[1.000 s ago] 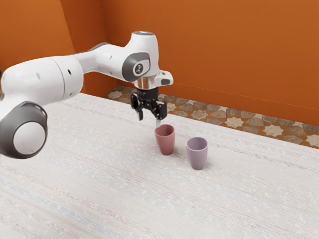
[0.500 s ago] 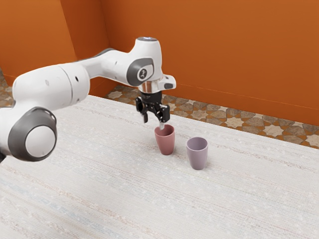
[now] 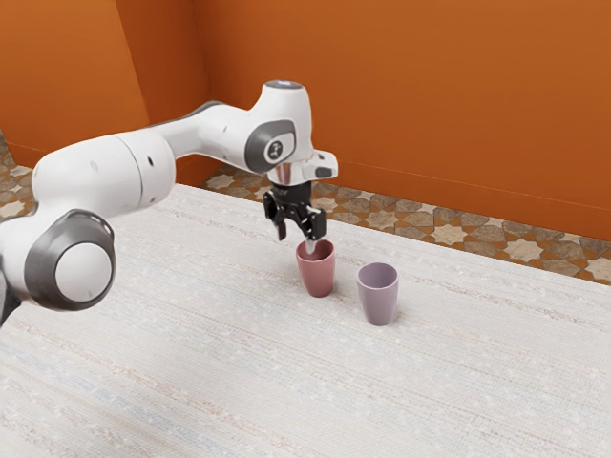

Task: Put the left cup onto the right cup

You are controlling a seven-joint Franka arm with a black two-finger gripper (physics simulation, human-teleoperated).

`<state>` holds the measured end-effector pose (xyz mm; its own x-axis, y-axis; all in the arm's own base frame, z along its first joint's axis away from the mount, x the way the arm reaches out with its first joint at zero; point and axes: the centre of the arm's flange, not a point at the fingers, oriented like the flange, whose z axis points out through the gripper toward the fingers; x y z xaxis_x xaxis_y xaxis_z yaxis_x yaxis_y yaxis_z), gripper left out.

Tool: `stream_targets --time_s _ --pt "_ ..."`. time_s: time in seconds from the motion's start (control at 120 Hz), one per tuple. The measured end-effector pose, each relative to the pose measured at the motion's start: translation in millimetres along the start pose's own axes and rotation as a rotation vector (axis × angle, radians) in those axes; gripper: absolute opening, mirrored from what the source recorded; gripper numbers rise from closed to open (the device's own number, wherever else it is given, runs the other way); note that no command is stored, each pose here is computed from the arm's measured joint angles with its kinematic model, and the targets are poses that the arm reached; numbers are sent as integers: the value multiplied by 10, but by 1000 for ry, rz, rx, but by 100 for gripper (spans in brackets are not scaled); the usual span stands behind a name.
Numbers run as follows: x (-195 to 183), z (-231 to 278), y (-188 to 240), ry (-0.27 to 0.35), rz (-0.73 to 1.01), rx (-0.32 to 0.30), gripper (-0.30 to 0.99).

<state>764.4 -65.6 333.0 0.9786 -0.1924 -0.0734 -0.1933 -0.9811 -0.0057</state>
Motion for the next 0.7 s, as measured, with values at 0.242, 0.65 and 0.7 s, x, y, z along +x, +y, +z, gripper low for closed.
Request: stream_targets --time_s 0.242,0.65,0.7 --pt "33 75 -20 1 15 0 54" --pt "67 153 -72 2 18 4 45" --pt "69 153 -71 3 19 3 44"
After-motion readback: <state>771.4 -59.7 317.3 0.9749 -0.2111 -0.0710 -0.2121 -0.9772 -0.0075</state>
